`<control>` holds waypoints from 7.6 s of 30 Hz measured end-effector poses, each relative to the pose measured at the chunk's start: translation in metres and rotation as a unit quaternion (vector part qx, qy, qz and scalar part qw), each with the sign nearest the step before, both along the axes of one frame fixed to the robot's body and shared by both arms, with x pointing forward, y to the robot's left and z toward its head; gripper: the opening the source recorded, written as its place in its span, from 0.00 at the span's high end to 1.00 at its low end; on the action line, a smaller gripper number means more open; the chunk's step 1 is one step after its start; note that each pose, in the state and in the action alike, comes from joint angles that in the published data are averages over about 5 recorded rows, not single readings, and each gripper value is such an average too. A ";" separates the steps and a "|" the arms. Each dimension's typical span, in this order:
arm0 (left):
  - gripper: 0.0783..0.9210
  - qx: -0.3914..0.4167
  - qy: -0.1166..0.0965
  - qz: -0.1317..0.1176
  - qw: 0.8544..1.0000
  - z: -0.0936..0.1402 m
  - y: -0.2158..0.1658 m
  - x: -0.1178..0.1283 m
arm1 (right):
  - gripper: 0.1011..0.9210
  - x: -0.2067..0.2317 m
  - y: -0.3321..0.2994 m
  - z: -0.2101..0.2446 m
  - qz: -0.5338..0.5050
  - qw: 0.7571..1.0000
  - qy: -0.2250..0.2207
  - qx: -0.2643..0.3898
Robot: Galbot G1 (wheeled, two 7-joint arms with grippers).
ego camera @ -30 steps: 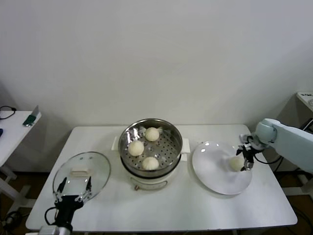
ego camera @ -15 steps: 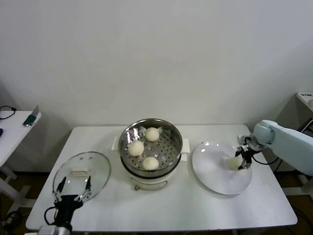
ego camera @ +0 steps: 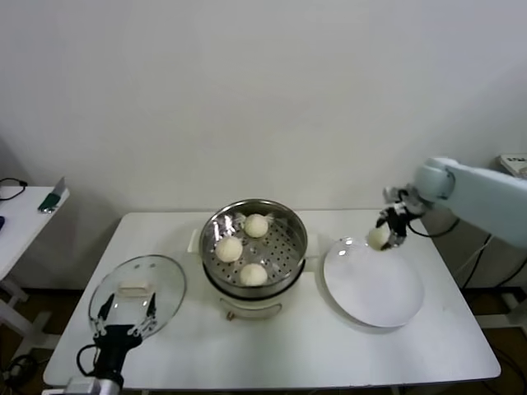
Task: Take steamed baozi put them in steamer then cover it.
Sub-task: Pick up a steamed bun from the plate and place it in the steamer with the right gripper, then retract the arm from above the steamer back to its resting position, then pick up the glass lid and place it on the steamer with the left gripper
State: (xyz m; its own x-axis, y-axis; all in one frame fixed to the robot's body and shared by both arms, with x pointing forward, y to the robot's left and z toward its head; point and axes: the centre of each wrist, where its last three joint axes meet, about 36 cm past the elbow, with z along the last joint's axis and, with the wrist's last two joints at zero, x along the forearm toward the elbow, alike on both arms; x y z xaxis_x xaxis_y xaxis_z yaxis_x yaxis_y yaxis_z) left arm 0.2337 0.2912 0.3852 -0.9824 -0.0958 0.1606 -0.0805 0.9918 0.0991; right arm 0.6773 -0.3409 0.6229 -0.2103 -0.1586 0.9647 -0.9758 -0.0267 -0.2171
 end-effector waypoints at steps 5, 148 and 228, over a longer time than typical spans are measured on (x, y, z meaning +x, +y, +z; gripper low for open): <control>0.12 0.001 -0.003 -0.007 1.000 0.001 -0.001 0.001 | 0.31 -0.007 0.064 0.056 0.030 0.999 -0.009 0.037; 0.12 0.704 0.011 -0.068 0.707 -0.141 0.110 0.090 | 0.12 -0.385 -0.054 -0.352 -0.476 0.592 -0.388 0.522; 0.93 0.603 -0.033 -0.070 0.794 0.089 -0.170 0.141 | 0.12 -0.349 -0.051 -0.351 -0.467 0.573 -0.425 0.523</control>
